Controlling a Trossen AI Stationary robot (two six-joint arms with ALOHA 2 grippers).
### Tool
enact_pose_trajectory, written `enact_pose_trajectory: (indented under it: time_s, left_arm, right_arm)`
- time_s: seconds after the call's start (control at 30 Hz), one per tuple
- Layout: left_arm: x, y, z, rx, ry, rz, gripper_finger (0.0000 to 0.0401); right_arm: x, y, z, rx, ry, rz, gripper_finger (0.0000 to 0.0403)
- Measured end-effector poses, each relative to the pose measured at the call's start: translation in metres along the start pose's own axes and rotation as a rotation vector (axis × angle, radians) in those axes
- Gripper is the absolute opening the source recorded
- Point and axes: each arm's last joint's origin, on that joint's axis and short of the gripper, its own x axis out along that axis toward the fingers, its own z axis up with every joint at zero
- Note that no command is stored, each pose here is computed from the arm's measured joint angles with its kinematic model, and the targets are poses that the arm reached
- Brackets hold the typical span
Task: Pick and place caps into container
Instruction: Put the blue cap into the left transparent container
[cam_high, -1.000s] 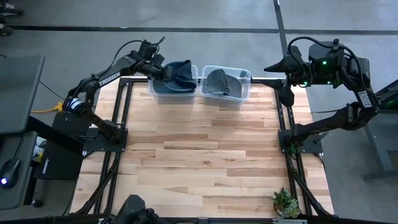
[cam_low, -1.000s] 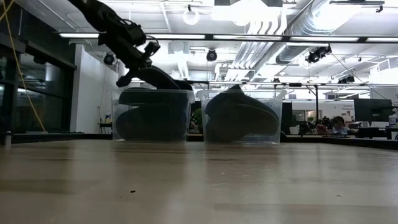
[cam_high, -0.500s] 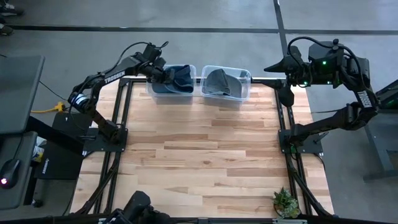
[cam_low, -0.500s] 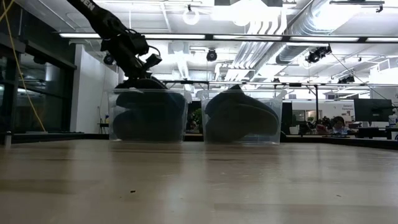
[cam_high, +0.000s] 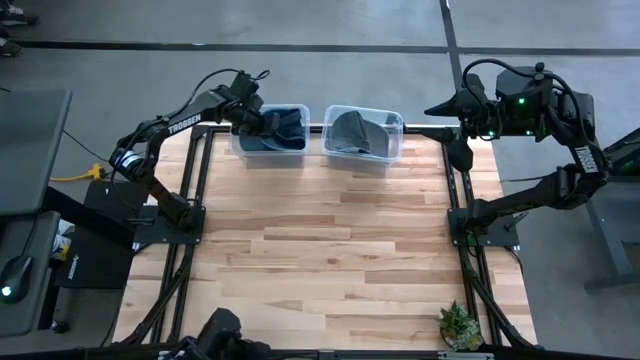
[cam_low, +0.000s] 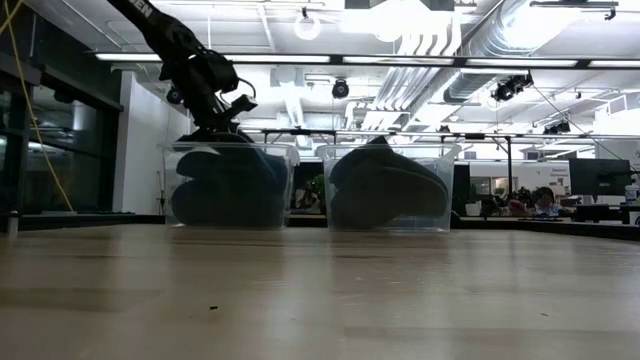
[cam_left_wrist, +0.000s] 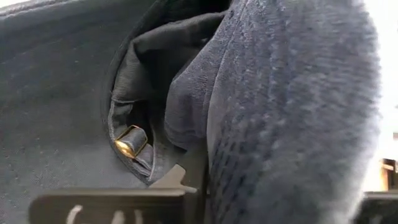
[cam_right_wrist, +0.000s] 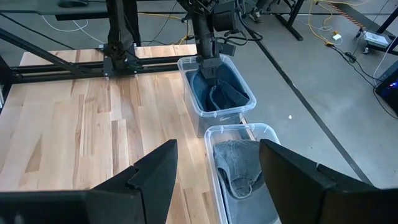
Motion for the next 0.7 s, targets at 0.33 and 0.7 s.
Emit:
enact_pose_trajectory:
  time_s: [0.33, 0.7]
  left_arm:
    - [-0.013, -0.011, 0.009, -0.005, -0.015, -0.031, 0.0070]
    - [-0.050, -0.028, 0.018, 0.061, -0.024, 0.064, 0.0074]
  right_arm:
    - [0.000, 0.000, -0.001, -0.001, 0.014, 0.002, 0.0220]
    - [0.000, 0.001, -0.004, 0.009, 0.043, 0.010, 0.0220]
